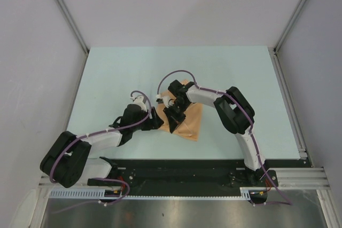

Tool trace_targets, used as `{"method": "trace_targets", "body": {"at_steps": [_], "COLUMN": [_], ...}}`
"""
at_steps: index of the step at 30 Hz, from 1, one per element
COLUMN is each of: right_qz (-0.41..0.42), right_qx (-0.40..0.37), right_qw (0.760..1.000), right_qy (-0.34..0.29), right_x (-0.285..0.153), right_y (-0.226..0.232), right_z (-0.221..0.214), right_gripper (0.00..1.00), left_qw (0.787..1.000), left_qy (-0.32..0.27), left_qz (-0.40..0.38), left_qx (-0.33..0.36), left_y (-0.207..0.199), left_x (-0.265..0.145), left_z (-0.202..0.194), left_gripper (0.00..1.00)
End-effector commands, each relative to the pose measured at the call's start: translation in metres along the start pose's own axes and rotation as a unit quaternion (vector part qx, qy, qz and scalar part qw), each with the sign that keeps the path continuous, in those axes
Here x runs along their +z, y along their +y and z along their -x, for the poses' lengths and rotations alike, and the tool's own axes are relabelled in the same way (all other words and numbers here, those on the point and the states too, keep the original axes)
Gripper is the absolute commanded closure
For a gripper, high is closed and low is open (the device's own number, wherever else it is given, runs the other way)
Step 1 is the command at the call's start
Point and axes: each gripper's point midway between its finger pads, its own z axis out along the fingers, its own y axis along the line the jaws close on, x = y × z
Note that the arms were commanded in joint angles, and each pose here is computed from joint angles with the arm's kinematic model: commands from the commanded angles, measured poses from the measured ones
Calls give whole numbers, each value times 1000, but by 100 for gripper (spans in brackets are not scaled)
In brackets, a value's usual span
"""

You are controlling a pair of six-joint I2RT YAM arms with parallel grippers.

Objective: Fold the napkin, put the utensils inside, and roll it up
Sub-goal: Roll the napkin with the utensil

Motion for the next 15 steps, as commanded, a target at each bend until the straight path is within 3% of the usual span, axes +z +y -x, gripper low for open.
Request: {"method": "trace_targets", "body": {"at_steps": [1,3,7,15], "right_qz": [-15,-17,-19,-20], "right_qx": [16,17,15,21], "right_qw": [999,999,999,999], "right_qy": [31,30,28,25], "right_x": [6,5,4,3], "right_y": [-12,-12,-11,-13], "right_z": [-17,-17,-17,-17], "right_gripper": [100,100,100,100], "left_qw": [1000,999,997,996], "left_qy": [2,13,30,24], "left_qz": [11,50,72,82], "left_qx": [-5,-12,-27,-1], "left_y": [2,19,37,39], "left_x": [3,0,-2,-16], "left_z": [5,-1,-8,-2], "left_gripper": [27,36,40,39]}}
